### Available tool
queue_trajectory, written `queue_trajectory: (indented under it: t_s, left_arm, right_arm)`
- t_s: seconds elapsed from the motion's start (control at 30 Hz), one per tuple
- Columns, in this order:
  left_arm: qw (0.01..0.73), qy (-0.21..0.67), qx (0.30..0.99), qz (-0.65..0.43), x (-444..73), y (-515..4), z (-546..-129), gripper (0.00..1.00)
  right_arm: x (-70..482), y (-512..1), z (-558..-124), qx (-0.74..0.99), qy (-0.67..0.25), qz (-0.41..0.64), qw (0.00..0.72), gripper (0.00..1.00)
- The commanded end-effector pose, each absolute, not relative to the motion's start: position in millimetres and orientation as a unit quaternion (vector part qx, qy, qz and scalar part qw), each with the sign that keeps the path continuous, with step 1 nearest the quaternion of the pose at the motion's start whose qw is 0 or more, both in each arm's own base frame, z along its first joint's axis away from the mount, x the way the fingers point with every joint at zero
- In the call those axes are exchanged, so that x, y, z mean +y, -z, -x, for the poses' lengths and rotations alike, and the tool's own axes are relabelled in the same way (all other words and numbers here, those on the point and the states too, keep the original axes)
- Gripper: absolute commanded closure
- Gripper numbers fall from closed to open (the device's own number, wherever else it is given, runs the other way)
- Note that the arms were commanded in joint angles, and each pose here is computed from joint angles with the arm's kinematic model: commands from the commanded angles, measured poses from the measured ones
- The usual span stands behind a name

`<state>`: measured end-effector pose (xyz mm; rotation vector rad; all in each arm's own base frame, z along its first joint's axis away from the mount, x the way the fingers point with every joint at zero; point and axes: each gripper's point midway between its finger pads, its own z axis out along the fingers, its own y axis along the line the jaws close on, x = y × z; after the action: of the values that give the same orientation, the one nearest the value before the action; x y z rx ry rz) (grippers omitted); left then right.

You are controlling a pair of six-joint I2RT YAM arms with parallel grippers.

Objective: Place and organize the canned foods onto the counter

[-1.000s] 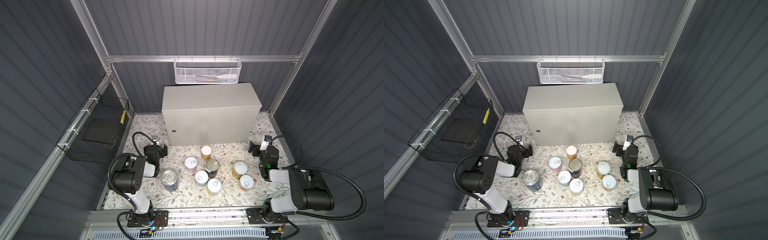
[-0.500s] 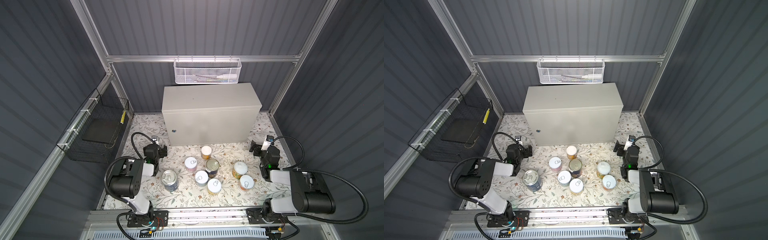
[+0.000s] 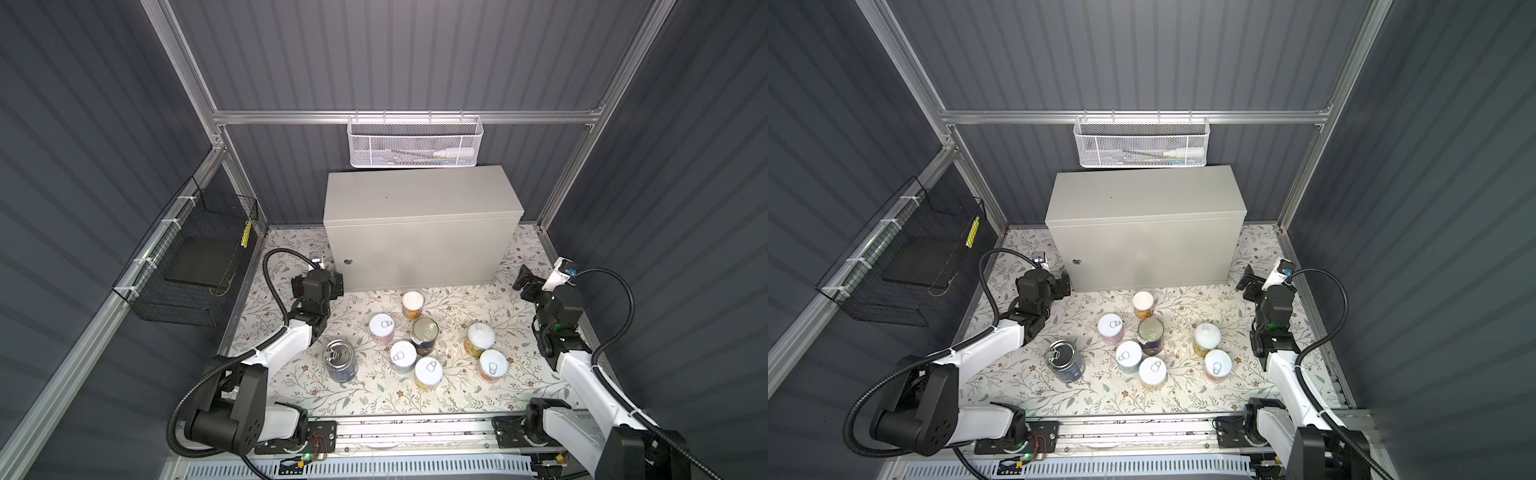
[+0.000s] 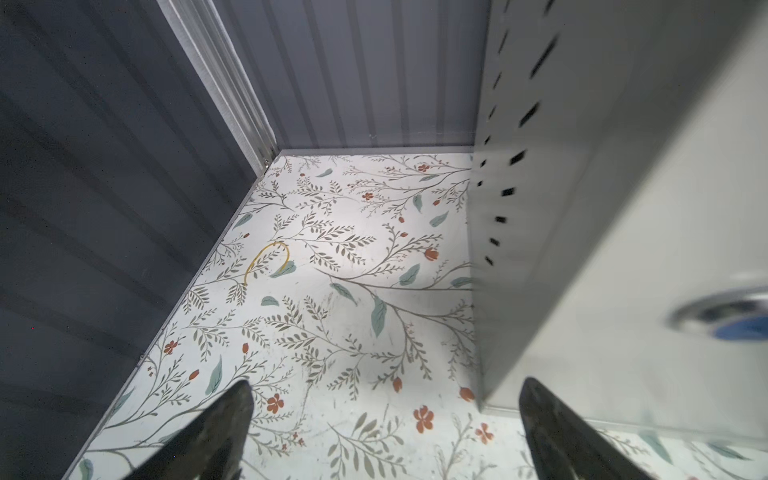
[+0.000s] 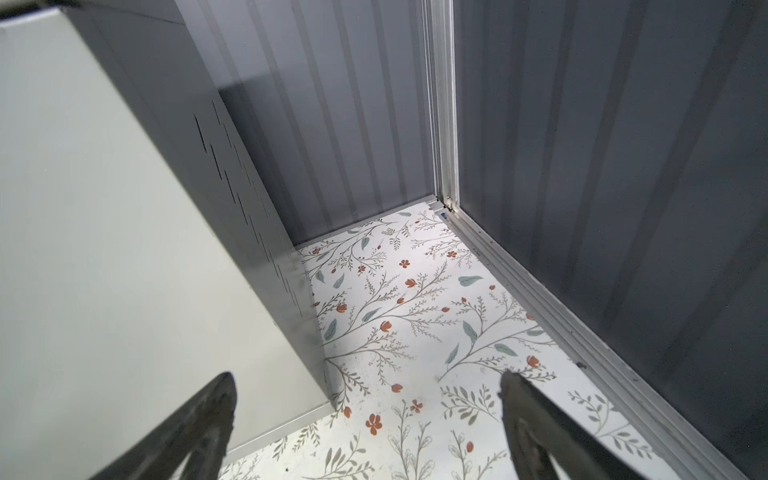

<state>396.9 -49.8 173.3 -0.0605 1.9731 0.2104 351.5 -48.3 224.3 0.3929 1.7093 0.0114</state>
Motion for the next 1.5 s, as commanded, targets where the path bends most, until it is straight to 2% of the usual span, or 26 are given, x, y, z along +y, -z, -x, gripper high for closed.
queue_trajectory:
  t_s: [0.0, 0.2, 0.37, 0.83, 1.23, 1.47]
  left_arm:
    - [0.528, -0.112, 0.84, 0.052, -41.5, -185.9, -378.4, 0.0]
    - [0.516, -0.106, 0.848, 0.053, -47.9, -198.8, -353.6, 0.0]
    - [0.504, -0.097, 0.858, 0.036, -62.3, -192.0, -344.5, 0.0]
    - [0.495, -0.086, 0.864, 0.022, -72.9, -179.8, -339.5, 0.0]
    - [0.491, -0.075, 0.868, 0.02, -75.7, -174.5, -337.6, 0.0]
    - [0.492, -0.071, 0.868, 0.02, -76.3, -174.4, -336.5, 0.0]
  right_arm:
    - [-35.5, -205.0, -342.8, 0.801, -0.048, -0.197, 0.563, 0.01]
    - [10.1, -220.6, -323.8, 0.814, -0.159, -0.136, 0.541, 0.01]
    - [35.2, -218.4, -302.0, 0.836, -0.192, -0.108, 0.502, 0.01]
    - [152.7, -165.6, -235.7, 0.917, -0.159, 0.056, 0.36, 0.01]
    - [231.3, -150.5, -228.4, 0.93, -0.15, 0.137, 0.307, 0.01]
    - [254.8, -131.9, -225.6, 0.938, -0.13, 0.156, 0.28, 0.01]
